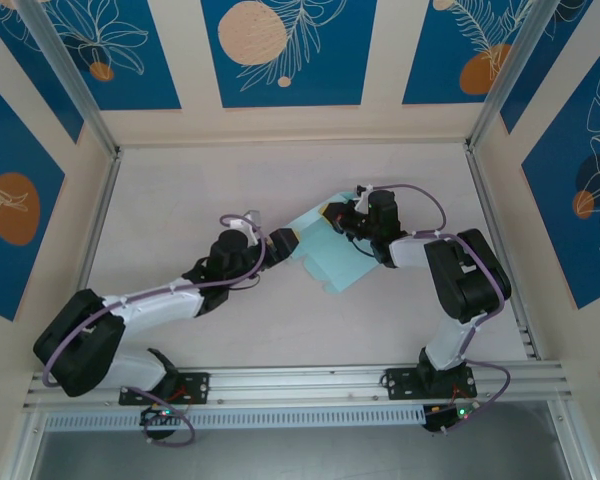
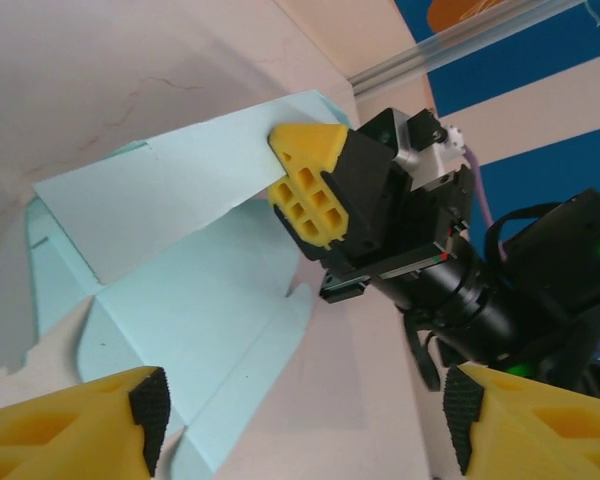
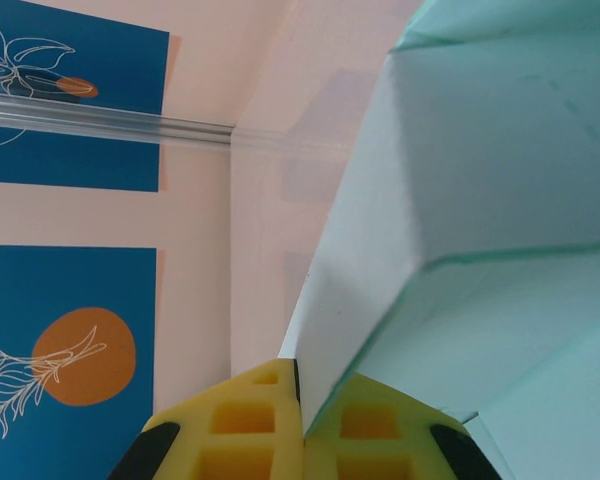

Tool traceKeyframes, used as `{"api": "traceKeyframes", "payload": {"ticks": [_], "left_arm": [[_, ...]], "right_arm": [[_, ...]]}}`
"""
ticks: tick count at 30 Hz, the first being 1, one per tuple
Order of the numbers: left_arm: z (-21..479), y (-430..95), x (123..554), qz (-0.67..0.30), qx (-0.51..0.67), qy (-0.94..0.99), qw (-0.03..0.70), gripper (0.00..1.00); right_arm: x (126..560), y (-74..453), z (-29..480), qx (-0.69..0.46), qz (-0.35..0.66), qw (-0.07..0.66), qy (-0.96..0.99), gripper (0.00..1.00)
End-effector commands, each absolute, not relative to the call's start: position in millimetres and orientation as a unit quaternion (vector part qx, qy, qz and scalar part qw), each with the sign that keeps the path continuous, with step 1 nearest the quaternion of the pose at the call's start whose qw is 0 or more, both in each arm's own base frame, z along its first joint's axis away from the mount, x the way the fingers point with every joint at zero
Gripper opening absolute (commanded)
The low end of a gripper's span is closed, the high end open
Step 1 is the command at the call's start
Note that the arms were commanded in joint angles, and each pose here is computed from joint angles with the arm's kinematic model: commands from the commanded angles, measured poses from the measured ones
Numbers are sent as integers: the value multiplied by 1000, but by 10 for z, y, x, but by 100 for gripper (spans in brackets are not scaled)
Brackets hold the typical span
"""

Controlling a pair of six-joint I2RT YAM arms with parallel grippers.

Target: Fold the paper box

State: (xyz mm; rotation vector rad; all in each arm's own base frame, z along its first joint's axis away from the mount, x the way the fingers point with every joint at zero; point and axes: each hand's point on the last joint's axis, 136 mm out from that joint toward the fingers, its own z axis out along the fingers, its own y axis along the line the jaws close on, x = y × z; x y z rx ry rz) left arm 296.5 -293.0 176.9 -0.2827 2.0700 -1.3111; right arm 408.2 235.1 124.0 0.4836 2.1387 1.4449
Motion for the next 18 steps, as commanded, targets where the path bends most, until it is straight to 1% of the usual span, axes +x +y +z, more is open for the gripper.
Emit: {"api": "traceKeyframes", "payload": {"ticks": [1,6,10,15,18], "left_arm": [[1822,-3062,2934,-539,-123,776,304,71],[1638,-3172,2945,-530,-126,790,283,71],[1444,-3149,3009,-513,-149,798,279,73],[1363,-3092,3113,-498,-166,797,299,73],[1371,-3026,3181,-488,-176,792,321,71]], "right_arm": [[4041,2361,1056,171,513,252,802,2],[4031,2367,1048,171,512,252,803,2],[4023,2372,1043,170,512,252,803,2],[4017,2387,1044,168,513,252,803,2],[4011,2392,1038,169,513,252,803,2]]}}
